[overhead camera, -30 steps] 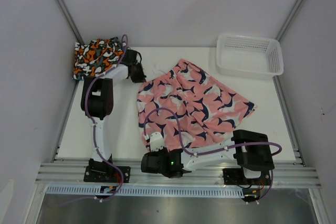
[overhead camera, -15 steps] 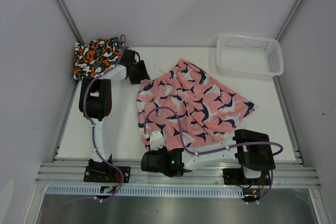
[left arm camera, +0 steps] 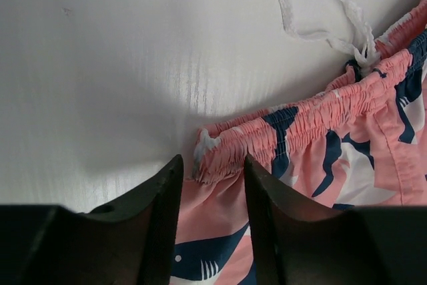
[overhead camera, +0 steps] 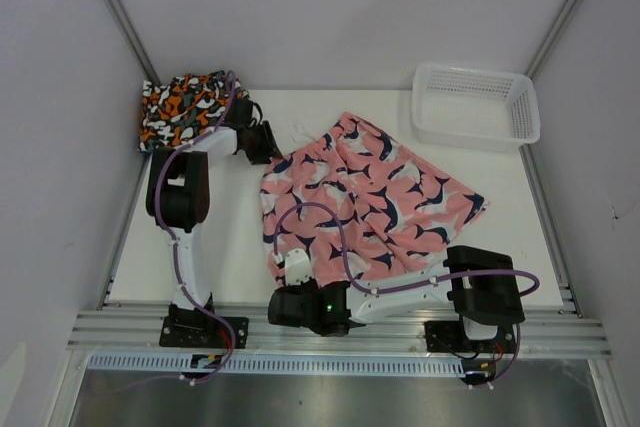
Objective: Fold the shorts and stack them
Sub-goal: Fold the shorts
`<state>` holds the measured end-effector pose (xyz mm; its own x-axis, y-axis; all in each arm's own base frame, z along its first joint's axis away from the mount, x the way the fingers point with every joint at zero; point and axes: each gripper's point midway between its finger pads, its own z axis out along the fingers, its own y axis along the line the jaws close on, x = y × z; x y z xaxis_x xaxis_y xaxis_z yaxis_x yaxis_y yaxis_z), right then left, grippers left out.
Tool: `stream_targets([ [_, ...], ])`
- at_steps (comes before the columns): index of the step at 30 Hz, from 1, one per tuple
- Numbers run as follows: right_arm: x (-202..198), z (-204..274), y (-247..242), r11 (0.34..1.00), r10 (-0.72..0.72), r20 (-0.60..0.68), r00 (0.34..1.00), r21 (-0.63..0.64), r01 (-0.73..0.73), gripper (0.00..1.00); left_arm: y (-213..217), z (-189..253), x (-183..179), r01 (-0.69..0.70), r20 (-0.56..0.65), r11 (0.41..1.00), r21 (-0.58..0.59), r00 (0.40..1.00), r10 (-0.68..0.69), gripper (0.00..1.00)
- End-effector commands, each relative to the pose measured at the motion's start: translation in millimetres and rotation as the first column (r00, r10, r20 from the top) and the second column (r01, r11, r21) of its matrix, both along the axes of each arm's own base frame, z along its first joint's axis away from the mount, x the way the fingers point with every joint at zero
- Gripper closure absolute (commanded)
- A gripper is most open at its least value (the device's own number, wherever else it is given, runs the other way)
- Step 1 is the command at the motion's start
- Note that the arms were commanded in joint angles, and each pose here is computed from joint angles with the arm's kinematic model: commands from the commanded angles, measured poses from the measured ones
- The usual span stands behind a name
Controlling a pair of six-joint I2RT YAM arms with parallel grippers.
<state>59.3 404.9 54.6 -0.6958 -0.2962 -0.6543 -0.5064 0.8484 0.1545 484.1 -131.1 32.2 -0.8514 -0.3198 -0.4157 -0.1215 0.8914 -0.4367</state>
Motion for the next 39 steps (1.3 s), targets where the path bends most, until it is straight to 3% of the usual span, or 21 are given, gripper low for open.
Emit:
stream_targets([
  [1, 4, 19, 8, 0.997, -0.018, 0.018, 1.000, 0.072, 0.017, 1.00, -4, 6, 1, 0.034, 0.019, 0.999, -0.018, 0.999, -0.033, 0.57],
  [3, 4, 20, 8, 0.997, -0.019, 0.019, 1.000, 0.075, 0.018, 1.00, -6, 5, 6, 0.035, 0.019, 0.999, -0.016, 0.999, -0.035, 0.60],
  [6, 3, 22, 8, 0.997, -0.014, 0.021, 1.000, 0.077, 0.012, 1.00, -6, -1, 10, 0.036, 0.001, 0.999, -0.008, 0.999, -0.036, 0.73],
  [10, -2, 28, 14, 0.995, 0.035, 0.036, 0.999, 0.091, -0.038, 1.00, -4, -5, 12, 0.020, -0.011, 1.000, 0.009, 1.000, -0.020, 1.00],
  [19, -35, 58, 68, 0.957, 0.250, 0.085, 0.965, 0.133, -0.259, 1.00, 46, 35, 2, -0.145, 0.018, 0.976, 0.160, 0.989, 0.144, 1.00],
  [22, -50, 61, 83, 0.936, 0.330, 0.110, 0.937, 0.092, -0.341, 1.00, 74, 52, -8, -0.238, 0.026, 0.953, 0.189, 0.971, 0.238, 1.00],
  [27, -70, 81, 105, 0.894, 0.417, 0.113, 0.902, 0.128, -0.430, 1.00, 125, 64, -35, -0.465, 0.026, 0.842, 0.274, 0.879, 0.477, 1.00],
  [33, -60, 98, 96, 0.905, 0.383, 0.120, 0.916, 0.152, -0.398, 1.00, 130, 80, -45, -0.528, 0.024, 0.823, 0.211, 0.844, 0.535, 1.00],
  [39, -9, 131, 52, 0.948, 0.259, 0.141, 0.955, 0.151, -0.280, 1.00, 122, 92, -45, -0.539, -0.028, 0.824, 0.175, 0.834, 0.551, 1.00],
])
